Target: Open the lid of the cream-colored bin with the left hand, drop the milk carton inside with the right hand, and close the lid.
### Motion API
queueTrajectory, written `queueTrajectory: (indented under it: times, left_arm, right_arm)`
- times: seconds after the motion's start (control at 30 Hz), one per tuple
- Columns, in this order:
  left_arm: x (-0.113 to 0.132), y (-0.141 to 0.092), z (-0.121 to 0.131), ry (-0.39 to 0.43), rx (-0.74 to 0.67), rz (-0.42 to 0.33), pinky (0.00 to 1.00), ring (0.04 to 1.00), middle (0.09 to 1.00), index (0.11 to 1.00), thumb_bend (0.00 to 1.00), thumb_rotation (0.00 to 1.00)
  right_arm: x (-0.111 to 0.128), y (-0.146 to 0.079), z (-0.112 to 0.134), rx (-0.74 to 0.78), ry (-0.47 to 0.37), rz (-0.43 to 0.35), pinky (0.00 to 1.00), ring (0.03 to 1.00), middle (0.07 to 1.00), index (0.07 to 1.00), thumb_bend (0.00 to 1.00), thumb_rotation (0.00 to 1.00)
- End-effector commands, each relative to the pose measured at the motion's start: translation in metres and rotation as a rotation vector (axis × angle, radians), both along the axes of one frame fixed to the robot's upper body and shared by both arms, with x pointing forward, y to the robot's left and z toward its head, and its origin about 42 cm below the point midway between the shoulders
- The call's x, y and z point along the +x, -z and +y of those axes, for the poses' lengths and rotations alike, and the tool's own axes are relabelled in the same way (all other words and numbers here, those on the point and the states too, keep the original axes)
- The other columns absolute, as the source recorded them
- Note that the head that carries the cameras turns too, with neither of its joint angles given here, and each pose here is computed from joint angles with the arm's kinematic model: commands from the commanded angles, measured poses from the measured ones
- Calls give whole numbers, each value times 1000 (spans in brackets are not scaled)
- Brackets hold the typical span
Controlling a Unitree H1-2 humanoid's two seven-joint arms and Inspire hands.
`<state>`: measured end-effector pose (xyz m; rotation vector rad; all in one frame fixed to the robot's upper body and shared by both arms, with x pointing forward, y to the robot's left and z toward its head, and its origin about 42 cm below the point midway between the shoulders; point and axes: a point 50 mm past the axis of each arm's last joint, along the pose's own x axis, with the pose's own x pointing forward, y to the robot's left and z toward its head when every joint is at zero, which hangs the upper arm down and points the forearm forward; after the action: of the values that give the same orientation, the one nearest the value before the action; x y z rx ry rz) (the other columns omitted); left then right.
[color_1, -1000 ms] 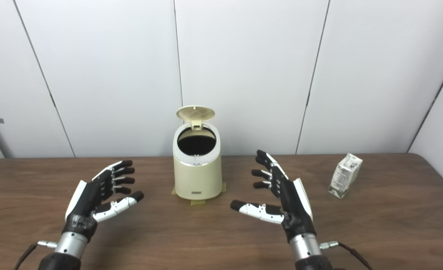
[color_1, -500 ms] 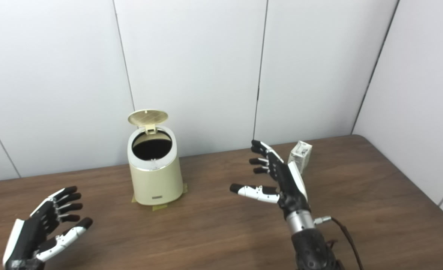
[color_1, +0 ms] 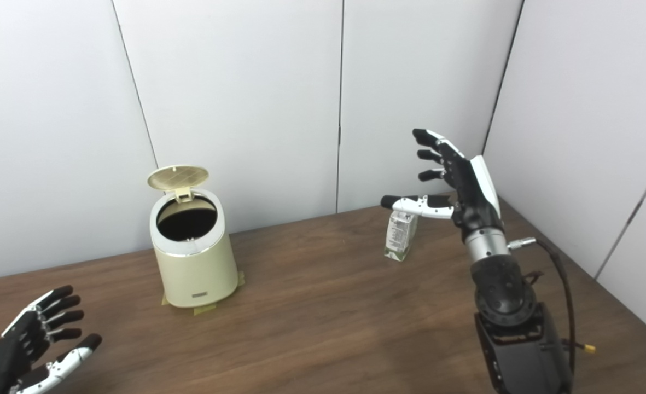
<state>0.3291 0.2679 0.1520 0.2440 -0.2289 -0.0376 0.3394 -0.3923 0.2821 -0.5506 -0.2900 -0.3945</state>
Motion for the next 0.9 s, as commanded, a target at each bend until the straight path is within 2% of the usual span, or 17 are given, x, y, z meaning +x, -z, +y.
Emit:
queueTrajectory:
  times: [0.0,0.2,0.37,0.5,0.57,0.7,0.8,0.87]
  left_arm:
    - [9,-24,1,14,4,-77,647,735,785,813,625,28]
    - [8,-26,1,12,1,-67,651,735,783,810,621,0]
    - [8,-29,1,-2,6,-65,641,721,768,802,609,0]
    - [8,-29,1,3,2,-64,644,718,768,798,610,0]
    - [7,-29,1,5,-3,-61,640,718,767,798,615,0]
    - [7,-29,0,10,-2,-62,646,722,769,802,608,0]
    - [7,-29,0,10,10,-66,636,714,760,794,613,0]
    - [7,-29,0,9,11,-66,631,710,755,792,618,0]
  right_arm:
    - [8,-29,-8,-62,-15,-89,758,884,904,875,800,218]
    - [20,-23,-24,-81,15,31,800,914,938,906,811,173]
    - [33,-8,-31,-35,-18,102,772,916,949,922,802,95]
    - [44,6,-38,-48,-27,169,785,913,950,938,819,157]
    - [48,12,-39,-36,-36,192,826,924,956,954,822,163]
    - [55,25,-40,-37,-61,248,815,939,980,975,810,178]
    - [61,33,-39,-47,-45,281,813,929,960,971,884,247]
    - [64,39,-37,-44,-33,291,849,915,926,955,926,277]
